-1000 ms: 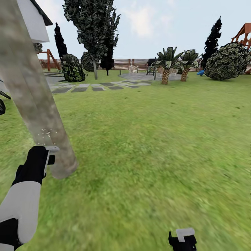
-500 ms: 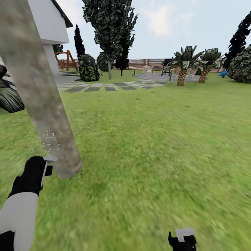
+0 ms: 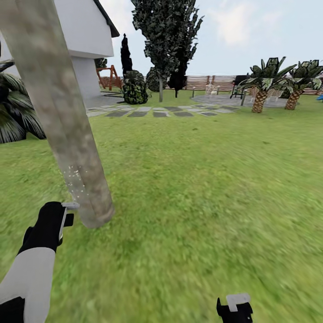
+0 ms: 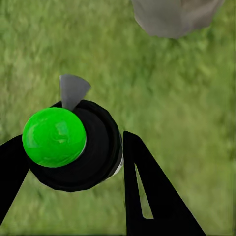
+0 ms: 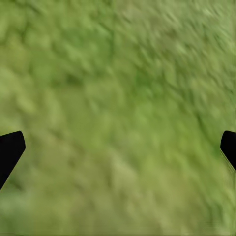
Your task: In the garden, pick up the pesticide atomizer on the floor and spray pesticide onto both trees until each tree trunk is fully covered.
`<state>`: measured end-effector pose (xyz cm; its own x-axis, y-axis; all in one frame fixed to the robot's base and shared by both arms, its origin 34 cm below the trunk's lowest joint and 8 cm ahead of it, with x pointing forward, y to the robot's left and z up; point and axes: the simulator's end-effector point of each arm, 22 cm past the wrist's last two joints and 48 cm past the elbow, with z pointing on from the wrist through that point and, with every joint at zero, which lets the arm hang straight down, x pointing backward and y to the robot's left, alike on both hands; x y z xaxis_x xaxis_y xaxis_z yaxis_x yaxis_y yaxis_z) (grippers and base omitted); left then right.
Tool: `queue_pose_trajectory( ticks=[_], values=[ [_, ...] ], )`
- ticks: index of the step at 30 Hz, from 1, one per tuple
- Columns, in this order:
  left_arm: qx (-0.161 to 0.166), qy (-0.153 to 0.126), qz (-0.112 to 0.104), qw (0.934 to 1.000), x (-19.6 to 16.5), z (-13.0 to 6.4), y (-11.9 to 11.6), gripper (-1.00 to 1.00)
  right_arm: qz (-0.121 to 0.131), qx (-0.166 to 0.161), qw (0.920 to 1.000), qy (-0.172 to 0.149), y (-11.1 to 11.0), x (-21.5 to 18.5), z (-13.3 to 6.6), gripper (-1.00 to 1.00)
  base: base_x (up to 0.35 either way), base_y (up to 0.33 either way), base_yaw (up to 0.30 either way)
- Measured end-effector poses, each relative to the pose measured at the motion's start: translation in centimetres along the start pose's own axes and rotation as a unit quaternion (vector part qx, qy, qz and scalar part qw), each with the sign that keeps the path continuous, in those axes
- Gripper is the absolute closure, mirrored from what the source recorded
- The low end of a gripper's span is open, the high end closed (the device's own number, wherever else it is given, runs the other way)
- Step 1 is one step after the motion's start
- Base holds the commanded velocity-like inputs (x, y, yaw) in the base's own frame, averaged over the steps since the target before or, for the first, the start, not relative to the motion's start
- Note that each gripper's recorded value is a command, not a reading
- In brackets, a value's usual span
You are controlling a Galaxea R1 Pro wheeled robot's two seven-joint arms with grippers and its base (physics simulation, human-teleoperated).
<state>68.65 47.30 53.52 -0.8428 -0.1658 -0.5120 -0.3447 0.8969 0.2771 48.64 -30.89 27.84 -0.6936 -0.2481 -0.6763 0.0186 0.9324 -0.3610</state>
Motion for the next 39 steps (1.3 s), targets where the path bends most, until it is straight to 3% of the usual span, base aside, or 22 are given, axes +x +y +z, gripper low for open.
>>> queue_pose_trajectory(
  ticks=[18,39],
  values=[
    [0.000,0.000,0.000,1.0000,0.00,0.00,0.00,1.00,0.000,0.000,1.0000,0.000,-0.01,-0.01,0.00,-1.00,0.040,-0.276,0.017],
    [-0.001,0.001,0.001,1.0000,0.03,0.01,0.03,1.00,0.000,0.000,1.0000,0.000,-0.06,0.01,0.02,-1.00,0.138,-0.263,0.190]
  ],
)
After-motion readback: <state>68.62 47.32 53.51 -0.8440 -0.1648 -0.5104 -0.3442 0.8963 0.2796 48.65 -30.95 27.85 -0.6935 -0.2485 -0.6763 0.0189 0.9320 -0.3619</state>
